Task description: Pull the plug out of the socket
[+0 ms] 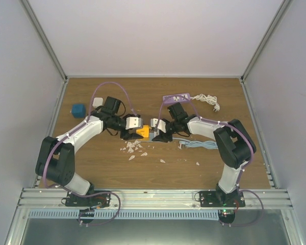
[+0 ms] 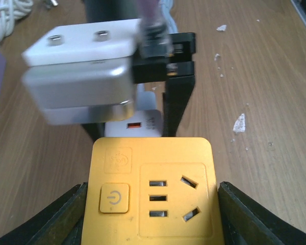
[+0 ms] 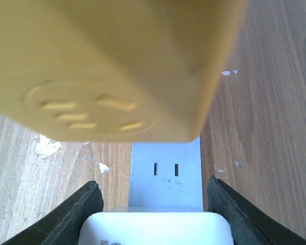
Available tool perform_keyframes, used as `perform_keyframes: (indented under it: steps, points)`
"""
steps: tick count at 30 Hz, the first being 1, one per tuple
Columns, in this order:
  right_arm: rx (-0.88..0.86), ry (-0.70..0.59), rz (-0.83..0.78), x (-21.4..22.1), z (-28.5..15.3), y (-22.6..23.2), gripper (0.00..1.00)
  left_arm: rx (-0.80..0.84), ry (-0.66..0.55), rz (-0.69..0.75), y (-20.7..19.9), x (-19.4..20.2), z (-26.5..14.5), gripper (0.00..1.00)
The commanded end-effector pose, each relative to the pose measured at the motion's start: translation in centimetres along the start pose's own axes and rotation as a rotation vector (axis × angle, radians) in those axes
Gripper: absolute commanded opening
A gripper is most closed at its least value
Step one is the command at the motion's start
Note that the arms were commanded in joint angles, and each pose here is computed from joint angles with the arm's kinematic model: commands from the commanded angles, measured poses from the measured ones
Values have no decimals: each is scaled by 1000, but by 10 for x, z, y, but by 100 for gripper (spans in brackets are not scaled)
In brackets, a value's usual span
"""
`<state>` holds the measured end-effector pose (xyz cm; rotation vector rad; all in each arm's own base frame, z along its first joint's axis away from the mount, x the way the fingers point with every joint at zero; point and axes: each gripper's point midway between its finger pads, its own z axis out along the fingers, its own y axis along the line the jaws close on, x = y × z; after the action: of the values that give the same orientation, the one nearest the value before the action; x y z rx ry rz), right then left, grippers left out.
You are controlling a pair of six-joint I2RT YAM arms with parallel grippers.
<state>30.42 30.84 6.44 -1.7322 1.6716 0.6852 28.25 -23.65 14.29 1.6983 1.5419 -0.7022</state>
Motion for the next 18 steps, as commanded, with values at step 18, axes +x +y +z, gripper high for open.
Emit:
perform_keyframes:
  steps: [18]
  points:
    - [53,36,46,-3,-12,-11,73,-149,293,-250,59,51,-101,32]
